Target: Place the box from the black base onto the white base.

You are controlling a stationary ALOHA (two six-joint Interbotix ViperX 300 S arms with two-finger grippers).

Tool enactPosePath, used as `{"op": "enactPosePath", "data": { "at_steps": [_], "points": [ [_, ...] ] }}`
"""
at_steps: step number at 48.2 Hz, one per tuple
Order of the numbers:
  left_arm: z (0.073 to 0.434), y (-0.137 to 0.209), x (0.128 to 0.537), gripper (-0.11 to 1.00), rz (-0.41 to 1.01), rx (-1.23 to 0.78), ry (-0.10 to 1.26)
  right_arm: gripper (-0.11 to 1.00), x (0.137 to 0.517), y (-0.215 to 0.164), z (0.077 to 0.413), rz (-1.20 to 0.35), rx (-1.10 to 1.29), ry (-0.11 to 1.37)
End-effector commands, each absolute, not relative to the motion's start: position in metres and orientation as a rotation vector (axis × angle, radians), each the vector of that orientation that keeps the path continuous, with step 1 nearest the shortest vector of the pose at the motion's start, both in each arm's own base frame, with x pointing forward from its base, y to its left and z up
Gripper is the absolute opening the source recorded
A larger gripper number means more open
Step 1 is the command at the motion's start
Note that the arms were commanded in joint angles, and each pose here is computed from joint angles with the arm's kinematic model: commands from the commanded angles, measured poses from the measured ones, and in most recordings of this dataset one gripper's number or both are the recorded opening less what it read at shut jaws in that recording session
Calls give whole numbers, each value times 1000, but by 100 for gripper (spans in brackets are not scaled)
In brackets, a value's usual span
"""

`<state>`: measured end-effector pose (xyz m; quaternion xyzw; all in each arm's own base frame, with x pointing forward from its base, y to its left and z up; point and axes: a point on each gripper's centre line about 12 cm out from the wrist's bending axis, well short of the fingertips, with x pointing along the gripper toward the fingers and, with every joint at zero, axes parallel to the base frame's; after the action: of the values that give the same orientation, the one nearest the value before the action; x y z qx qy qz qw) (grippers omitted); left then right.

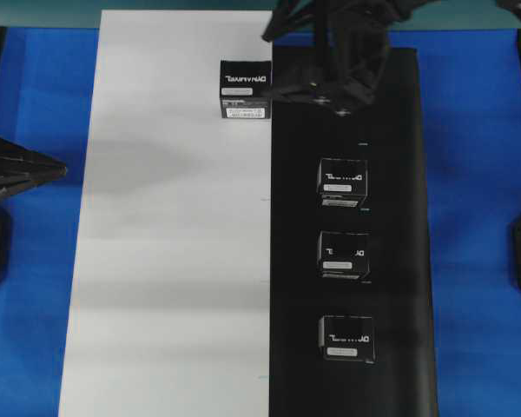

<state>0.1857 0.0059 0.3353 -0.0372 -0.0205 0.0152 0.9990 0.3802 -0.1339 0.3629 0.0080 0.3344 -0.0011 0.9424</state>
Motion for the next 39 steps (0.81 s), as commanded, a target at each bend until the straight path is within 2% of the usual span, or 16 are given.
{"op": "enactPosePath", "data": {
  "at_steps": [1,14,22,39],
  "points": [
    [339,6,188,-4,28,-73,-47,99,368,-130,375,-11,14,652],
    [333,6,188,-4,30,-73,-21,99,339,-118,369,-36,30,640],
    [322,6,187,-4,35,-87,66,99,321,-112,373,-74,42,584],
    [313,6,196,-4,44,-180,113,99,283,-85,366,-117,32,459]
  ]
}}
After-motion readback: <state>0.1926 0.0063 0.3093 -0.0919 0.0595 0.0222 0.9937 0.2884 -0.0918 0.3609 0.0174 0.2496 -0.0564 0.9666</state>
